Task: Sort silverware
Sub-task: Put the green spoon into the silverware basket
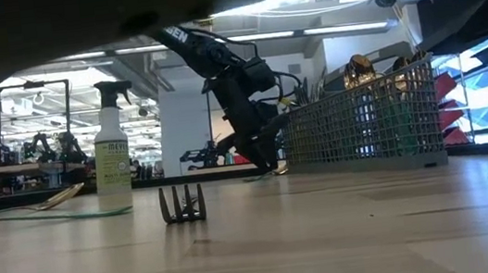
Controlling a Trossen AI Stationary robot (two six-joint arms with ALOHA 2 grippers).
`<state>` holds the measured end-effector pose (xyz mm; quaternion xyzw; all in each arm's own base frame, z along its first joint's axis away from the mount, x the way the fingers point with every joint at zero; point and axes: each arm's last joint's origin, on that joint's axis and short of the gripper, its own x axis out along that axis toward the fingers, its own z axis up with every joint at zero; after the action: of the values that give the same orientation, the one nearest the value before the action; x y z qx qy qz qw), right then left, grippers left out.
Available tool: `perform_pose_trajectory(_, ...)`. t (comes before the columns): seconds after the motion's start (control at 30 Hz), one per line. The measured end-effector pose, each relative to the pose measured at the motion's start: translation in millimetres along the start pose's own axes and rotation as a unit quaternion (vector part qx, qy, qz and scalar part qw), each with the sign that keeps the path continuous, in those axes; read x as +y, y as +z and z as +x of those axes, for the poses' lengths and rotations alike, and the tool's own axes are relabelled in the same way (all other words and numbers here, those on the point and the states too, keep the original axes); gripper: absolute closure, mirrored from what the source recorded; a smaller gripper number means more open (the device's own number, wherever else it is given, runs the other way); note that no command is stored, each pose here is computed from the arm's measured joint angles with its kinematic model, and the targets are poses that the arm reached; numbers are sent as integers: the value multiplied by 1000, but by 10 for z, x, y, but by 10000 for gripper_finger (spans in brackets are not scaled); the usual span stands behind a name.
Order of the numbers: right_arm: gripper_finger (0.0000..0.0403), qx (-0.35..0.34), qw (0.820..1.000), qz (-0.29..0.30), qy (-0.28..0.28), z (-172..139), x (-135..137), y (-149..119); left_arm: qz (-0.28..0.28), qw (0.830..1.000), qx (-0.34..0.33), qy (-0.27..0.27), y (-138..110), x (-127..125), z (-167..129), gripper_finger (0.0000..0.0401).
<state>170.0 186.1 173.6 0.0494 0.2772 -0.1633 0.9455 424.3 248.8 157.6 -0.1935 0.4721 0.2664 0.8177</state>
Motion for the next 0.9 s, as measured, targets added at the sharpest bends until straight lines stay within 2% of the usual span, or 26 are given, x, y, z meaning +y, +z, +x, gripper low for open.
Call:
perform_pose_trajectory(0.3,304,0,1000,1,0,0,1,0,9,1000,-2,-4,-2,-53,-1,321)
perform_pose_trajectory(0.5,304,0,1000,1,0,0,0,0,-16,1000,-2,6,-8,-60,-1,325)
perform_pose_trajectory(0.9,304,0,1000,0,0,0,-1,0,-25,1000,-1,8,-11,-60,-1,325)
